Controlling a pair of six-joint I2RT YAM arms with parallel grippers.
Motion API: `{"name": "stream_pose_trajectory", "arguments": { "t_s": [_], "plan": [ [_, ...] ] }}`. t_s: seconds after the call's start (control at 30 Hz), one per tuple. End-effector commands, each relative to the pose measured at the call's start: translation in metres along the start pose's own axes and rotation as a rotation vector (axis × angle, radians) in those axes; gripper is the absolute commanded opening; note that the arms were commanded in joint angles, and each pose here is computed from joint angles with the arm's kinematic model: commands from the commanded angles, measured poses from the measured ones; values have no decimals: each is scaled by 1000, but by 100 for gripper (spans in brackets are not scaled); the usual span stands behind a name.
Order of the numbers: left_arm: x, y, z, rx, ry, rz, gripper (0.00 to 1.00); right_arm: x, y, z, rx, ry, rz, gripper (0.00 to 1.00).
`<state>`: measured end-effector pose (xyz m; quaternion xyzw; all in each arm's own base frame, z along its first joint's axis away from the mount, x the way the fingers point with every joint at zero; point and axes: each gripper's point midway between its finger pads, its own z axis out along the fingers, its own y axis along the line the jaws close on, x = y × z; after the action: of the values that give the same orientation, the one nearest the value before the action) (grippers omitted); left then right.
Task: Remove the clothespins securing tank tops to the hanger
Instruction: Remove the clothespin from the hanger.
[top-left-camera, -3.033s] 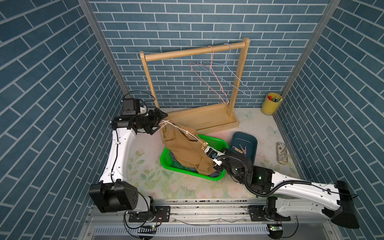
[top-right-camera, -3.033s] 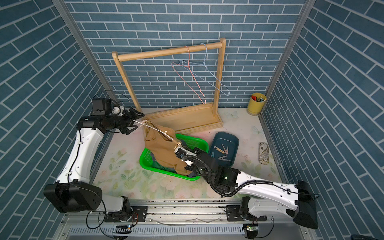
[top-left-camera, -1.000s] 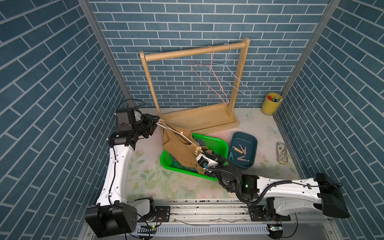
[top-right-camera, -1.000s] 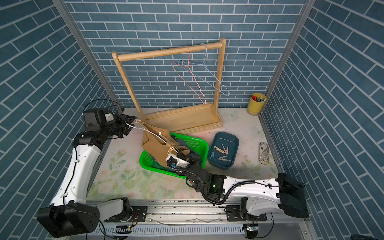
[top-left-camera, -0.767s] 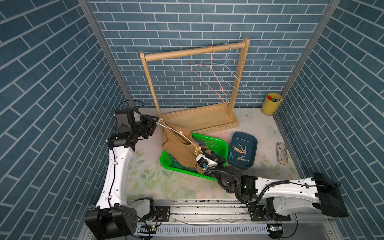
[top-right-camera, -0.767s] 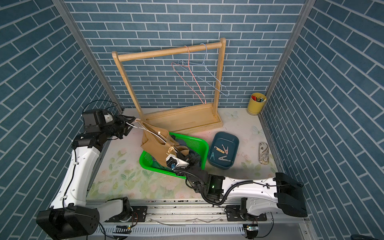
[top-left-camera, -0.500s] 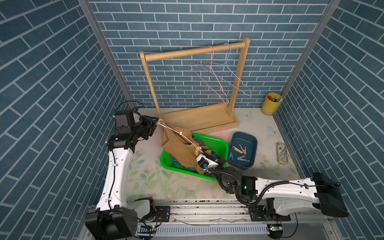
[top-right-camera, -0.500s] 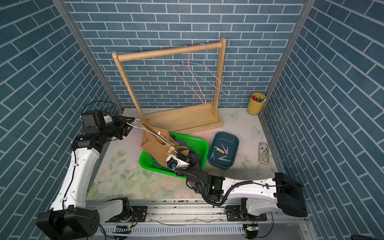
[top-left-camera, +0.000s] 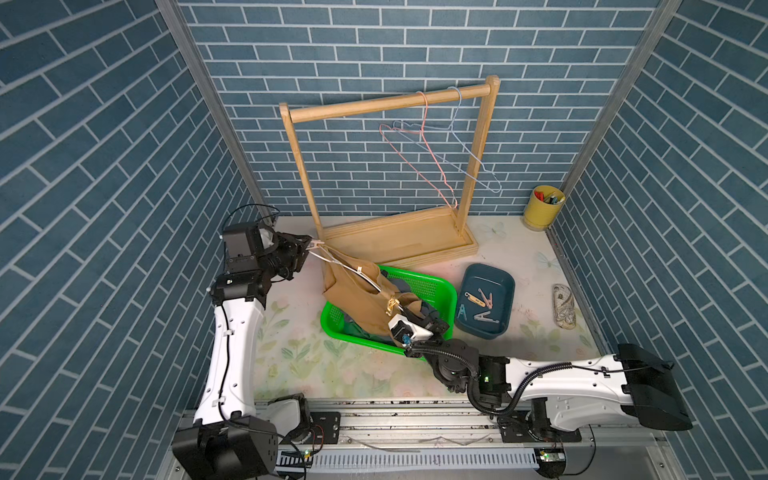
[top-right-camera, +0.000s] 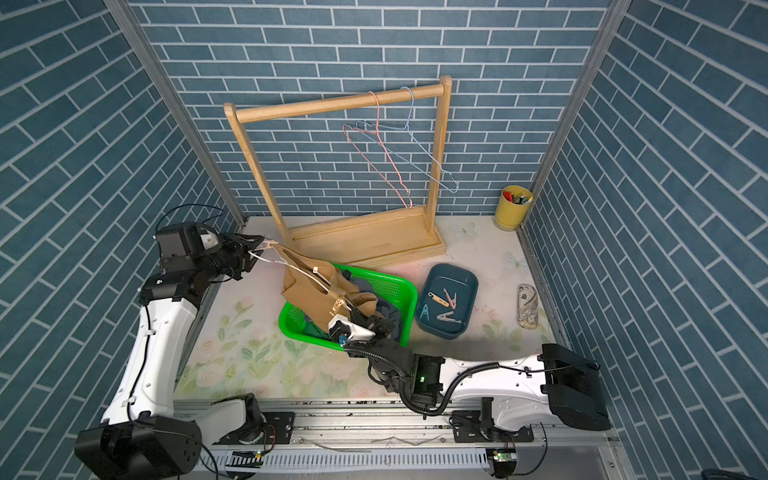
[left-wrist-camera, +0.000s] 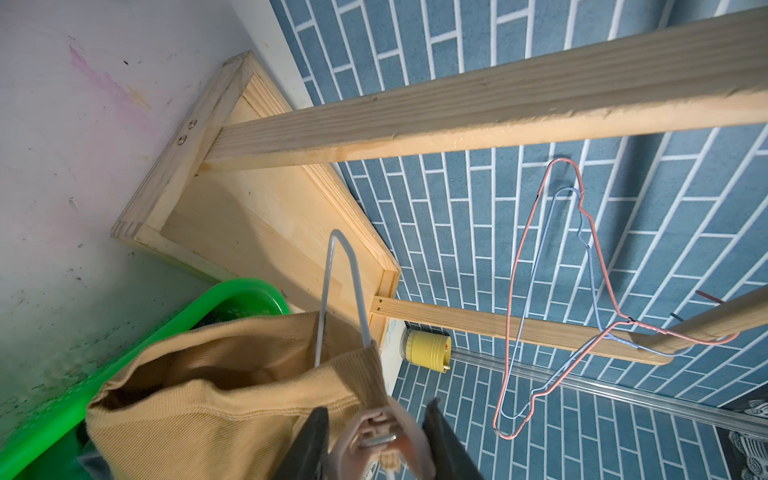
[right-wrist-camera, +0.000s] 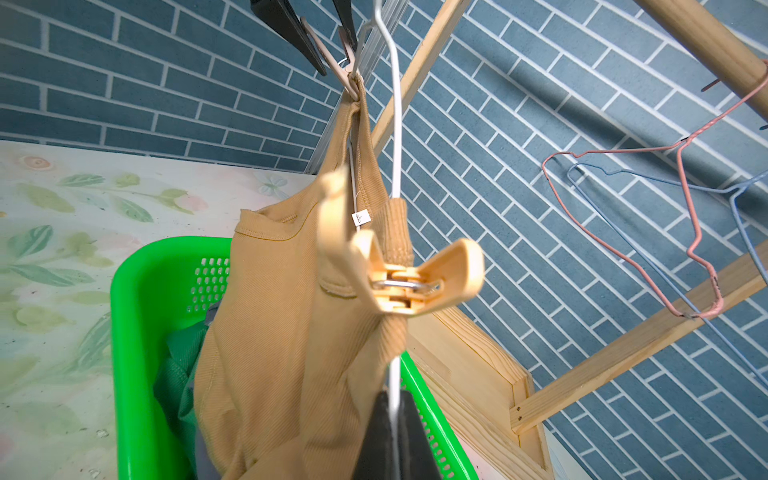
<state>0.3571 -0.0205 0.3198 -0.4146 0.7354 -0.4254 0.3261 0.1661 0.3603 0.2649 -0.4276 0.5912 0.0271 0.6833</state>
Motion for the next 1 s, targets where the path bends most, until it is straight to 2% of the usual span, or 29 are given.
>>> {"name": "stream_pose_trajectory", "arguments": {
  "t_s": [0.0, 0.6, 0.67, 0.77, 0.97],
  "plan": [
    [-1, -5, -3, 23, 4, 20, 39, -12, -12, -2, 52, -39, 57, 0],
    [1, -3, -9, -24, 13, 110, 27, -14, -9, -1, 57, -53, 84, 0],
    [1, -3, -9, -24, 13, 121, 27, -16, -9, -1, 54, -58, 93, 0],
    [3, -2, -6, -23, 31, 118, 33, -17, -5, 0, 46, -59, 84, 0],
    [6, -3, -5, -21, 68, 66, 38, -19, 6, 7, 70, -53, -42, 0]
  ]
}}
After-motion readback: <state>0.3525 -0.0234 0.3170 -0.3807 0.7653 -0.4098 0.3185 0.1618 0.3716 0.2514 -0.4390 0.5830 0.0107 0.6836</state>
